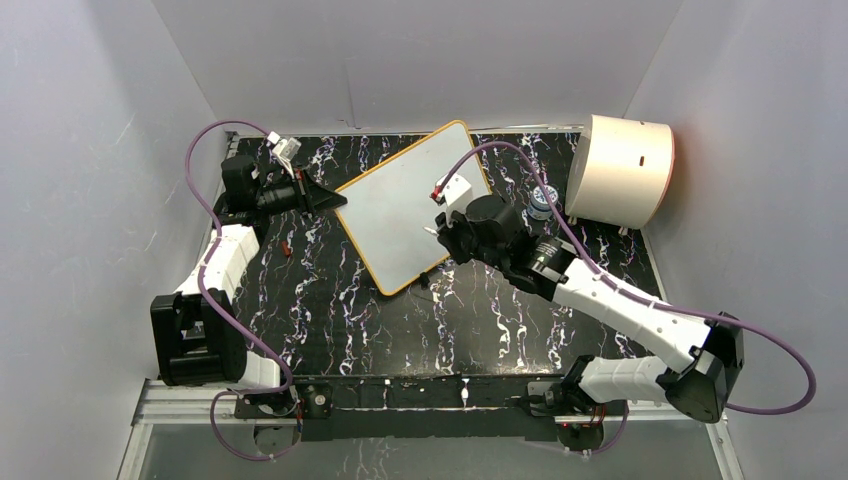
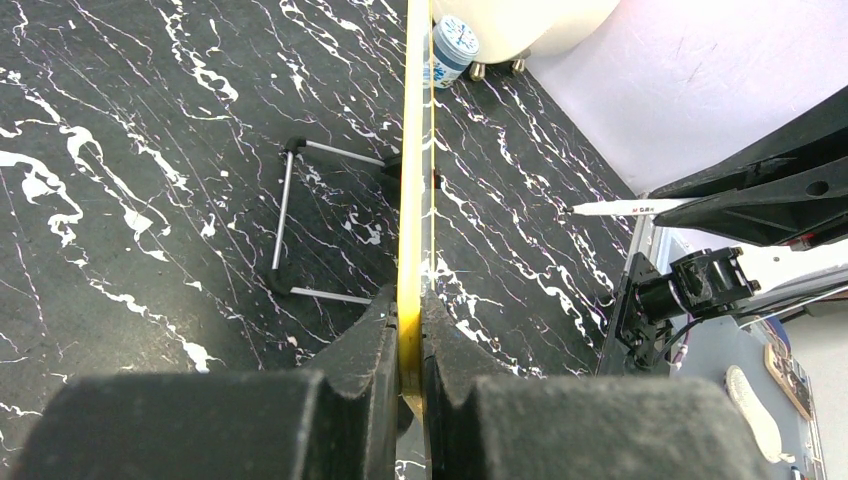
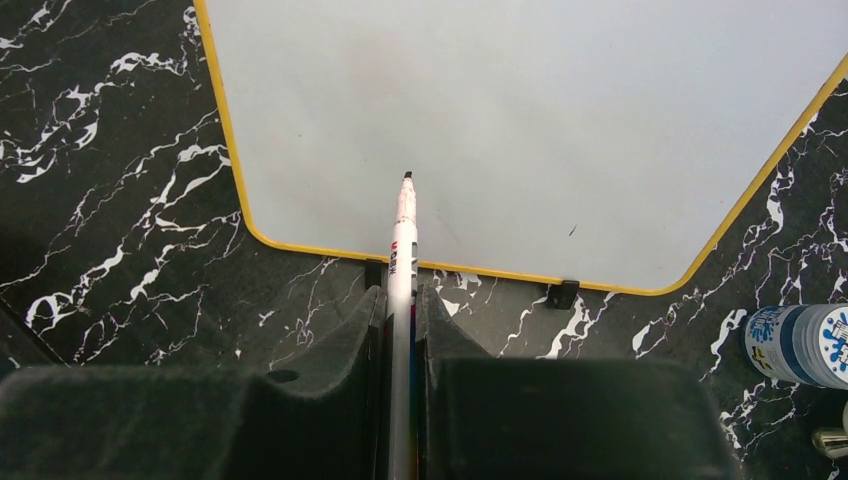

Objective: Write a sentence on the whiteboard

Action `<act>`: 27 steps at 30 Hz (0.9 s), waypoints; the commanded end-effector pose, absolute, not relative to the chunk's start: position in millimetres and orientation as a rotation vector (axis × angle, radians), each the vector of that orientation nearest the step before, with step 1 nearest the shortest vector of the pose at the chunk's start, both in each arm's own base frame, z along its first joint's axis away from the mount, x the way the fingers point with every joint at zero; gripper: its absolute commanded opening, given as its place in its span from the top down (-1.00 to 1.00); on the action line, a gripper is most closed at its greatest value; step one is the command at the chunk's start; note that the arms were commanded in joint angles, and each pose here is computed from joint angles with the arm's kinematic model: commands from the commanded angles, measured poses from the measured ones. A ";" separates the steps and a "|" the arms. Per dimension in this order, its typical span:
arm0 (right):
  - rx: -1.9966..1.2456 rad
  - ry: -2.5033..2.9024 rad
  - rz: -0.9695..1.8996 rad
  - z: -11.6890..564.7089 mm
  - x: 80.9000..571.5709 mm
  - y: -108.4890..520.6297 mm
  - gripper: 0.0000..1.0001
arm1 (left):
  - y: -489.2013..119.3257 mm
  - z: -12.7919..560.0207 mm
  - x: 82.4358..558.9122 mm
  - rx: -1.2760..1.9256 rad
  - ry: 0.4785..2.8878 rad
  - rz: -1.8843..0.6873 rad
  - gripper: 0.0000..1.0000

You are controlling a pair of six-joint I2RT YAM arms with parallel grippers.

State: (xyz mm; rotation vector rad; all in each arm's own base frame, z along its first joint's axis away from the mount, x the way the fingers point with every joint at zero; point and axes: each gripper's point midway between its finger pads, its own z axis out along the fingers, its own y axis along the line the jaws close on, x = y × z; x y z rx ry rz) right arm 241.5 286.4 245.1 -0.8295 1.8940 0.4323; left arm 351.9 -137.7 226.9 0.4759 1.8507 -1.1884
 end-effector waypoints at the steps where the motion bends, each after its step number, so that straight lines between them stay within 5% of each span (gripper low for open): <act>1: -0.812 1.835 0.437 271.1 248.0 294.8 1.00 | -145.8 216.3 336.2 0.533 1.873 -1.223 1.00; 27: -0.881 1.697 0.338 294.0 259.8 375.3 1.00 | -157.6 217.8 332.9 0.565 1.887 -1.249 1.00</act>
